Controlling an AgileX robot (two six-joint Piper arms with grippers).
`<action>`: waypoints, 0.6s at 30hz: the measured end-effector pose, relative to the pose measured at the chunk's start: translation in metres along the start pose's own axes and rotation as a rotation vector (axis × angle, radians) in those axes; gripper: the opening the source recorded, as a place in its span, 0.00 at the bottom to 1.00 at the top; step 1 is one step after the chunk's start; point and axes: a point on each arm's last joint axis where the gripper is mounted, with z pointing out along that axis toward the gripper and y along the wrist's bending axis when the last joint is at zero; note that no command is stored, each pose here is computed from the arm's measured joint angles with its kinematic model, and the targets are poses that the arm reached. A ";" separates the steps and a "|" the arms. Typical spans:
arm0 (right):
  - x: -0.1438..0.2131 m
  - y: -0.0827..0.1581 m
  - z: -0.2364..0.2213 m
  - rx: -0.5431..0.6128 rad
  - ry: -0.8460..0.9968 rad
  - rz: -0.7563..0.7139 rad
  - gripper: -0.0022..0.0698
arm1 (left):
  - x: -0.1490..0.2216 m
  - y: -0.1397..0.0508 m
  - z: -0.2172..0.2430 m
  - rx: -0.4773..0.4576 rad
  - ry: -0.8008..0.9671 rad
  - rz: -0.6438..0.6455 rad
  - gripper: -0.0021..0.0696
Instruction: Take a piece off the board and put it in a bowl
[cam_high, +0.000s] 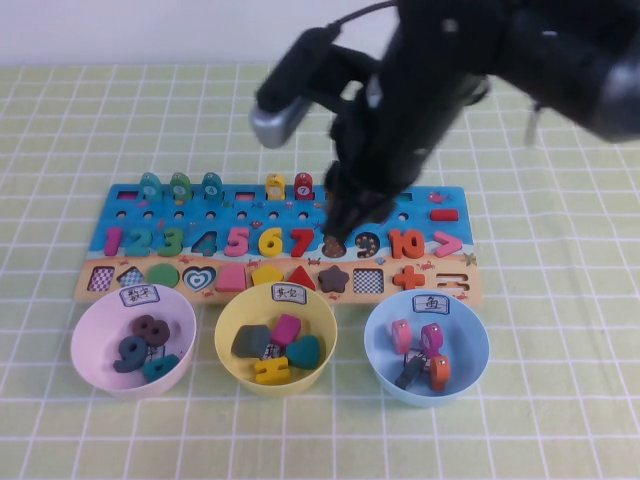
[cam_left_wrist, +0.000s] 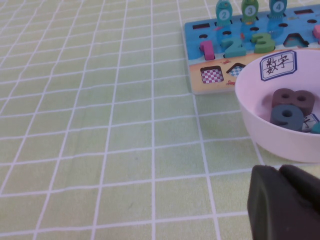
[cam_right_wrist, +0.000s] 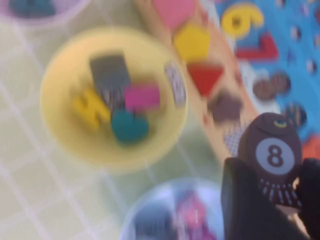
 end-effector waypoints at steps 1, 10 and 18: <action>0.006 0.002 -0.010 0.008 -0.003 0.003 0.29 | 0.000 0.000 0.000 0.000 0.000 0.000 0.02; 0.049 0.019 -0.034 -0.028 0.041 0.057 0.29 | 0.000 0.000 0.000 0.000 0.000 0.000 0.02; 0.059 0.023 0.020 -0.090 0.191 0.071 0.29 | 0.000 0.000 0.000 0.000 0.000 0.000 0.02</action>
